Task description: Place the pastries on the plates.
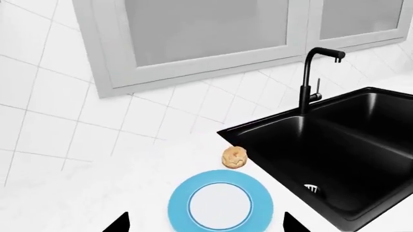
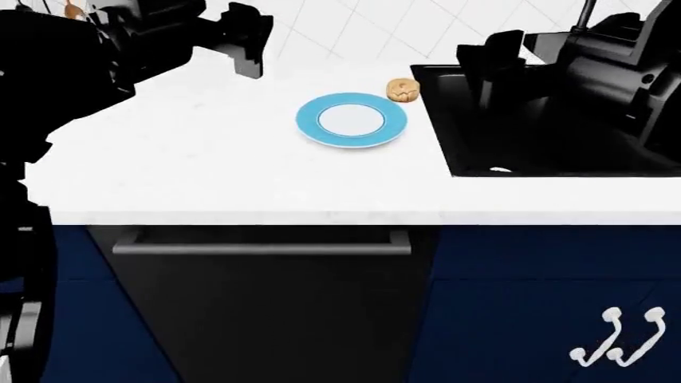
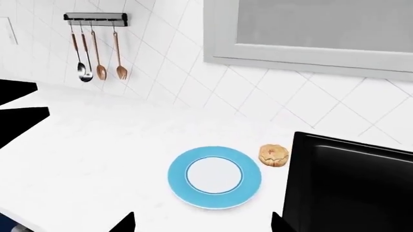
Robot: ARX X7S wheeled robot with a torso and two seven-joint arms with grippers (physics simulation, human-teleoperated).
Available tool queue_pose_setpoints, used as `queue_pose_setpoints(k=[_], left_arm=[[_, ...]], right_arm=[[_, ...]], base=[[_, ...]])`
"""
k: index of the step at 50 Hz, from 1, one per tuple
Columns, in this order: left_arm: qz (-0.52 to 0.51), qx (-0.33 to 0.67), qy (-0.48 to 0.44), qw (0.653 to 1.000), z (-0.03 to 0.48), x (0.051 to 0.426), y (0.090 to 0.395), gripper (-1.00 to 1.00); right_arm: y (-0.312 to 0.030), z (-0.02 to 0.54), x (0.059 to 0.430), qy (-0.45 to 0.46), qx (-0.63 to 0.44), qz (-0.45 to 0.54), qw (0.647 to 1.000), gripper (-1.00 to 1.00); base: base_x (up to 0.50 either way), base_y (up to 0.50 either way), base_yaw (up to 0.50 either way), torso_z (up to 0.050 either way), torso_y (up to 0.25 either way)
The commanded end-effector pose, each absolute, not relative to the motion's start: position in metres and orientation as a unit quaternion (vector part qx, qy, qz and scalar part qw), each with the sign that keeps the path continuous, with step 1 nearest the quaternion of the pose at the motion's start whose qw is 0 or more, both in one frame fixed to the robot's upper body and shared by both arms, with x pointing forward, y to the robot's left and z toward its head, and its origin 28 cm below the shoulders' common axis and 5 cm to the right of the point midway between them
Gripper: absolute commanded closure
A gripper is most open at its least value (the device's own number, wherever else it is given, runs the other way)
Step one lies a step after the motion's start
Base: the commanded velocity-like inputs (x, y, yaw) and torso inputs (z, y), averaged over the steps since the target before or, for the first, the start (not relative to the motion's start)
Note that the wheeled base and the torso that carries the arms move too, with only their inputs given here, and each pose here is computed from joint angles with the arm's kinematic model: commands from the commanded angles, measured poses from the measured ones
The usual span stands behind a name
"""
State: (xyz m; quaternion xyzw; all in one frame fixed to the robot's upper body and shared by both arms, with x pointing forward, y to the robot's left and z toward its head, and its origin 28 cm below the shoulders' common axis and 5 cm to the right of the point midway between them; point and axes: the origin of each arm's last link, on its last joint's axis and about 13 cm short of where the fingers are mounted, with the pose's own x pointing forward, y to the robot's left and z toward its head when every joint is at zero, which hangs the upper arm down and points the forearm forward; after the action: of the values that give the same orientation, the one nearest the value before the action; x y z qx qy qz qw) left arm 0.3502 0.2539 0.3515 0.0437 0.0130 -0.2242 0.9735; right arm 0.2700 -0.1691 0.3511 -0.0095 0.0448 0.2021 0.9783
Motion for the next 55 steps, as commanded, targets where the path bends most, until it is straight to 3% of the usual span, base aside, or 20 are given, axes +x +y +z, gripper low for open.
queue_pose_setpoints(k=[1, 55], left_arm=[[-0.23, 0.05, 0.02, 0.972, 0.358, 0.357, 0.254, -1.0], [-0.229, 0.044, 0.035, 0.972, 0.356, 0.379, 0.254, -1.0]], right_arm=[[-0.17, 0.356, 0.269, 0.047, -0.007, 0.204, 0.978, -1.0], [-0.184, 0.366, 0.284, 0.048, -0.016, 0.176, 0.983, -1.0]], base=[[0.0, 0.0, 0.0, 0.0, 0.0], [0.0, 0.0, 0.0, 0.0, 0.0]])
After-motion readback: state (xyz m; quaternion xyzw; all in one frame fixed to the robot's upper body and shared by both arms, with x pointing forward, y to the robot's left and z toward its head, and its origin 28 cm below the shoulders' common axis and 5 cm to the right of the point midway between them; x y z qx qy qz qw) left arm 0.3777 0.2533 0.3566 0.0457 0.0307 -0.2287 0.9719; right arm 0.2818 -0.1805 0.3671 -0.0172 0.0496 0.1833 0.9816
